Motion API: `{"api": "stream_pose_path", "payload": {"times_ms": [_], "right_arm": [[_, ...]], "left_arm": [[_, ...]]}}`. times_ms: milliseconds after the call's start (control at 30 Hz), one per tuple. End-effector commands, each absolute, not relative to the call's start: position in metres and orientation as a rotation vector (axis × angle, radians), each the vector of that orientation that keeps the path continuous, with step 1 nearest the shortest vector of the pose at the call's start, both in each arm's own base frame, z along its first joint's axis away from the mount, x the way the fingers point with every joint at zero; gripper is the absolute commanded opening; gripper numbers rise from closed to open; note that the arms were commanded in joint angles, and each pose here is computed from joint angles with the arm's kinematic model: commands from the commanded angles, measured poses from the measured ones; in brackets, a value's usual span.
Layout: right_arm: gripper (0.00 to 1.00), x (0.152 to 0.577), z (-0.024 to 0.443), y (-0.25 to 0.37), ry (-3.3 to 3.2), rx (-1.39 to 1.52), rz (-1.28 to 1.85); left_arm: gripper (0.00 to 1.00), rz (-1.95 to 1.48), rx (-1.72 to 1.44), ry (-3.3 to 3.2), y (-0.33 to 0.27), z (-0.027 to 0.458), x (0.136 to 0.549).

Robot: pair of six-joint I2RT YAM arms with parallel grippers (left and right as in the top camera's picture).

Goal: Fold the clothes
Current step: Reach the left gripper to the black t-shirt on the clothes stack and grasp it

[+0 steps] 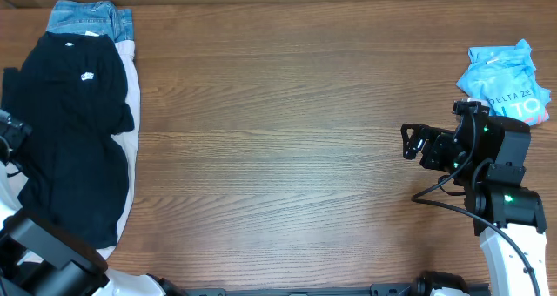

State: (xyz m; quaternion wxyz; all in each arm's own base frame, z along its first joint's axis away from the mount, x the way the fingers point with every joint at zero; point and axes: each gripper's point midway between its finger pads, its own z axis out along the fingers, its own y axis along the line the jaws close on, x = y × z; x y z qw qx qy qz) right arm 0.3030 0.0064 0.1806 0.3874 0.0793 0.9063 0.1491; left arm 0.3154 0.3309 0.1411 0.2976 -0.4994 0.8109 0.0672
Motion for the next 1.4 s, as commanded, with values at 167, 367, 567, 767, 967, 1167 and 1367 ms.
{"api": "stream_pose_path", "payload": {"times_ms": [167, 367, 567, 767, 967, 1167, 1367], "right_arm": [[1.0, 0.308, 0.193, 0.005, 2.275, 0.198, 0.372], [1.0, 0.308, 0.193, 0.005, 2.275, 0.198, 0.372], [1.0, 0.308, 0.193, 0.005, 2.274, 0.198, 0.372], [1.0, 0.308, 0.193, 0.005, 2.274, 0.197, 0.372], [1.0, 0.308, 0.194, 0.005, 2.271, 0.197, 0.371], [1.0, 0.308, 0.194, 0.005, 2.271, 0.197, 0.371], [1.0, 0.308, 0.194, 0.005, 2.273, 0.197, 0.372]], "left_arm": [[0.8, 0.318, -1.431, 2.243, 0.353, 0.089, 0.302], [0.63, 0.307, -1.442, 2.265, 0.356, 0.068, 0.306], [0.27, 0.229, -1.431, 2.285, 0.35, 0.054, 0.314], [0.04, -0.018, -1.319, 2.242, 0.332, 0.074, 0.346], [0.04, -0.604, -0.74, 2.012, 0.25, 0.238, 0.438], [0.04, -0.758, -0.156, 2.077, 0.069, 0.319, 0.476], [0.04, -0.726, 0.235, 2.415, -0.1, 0.249, 0.455]]}}
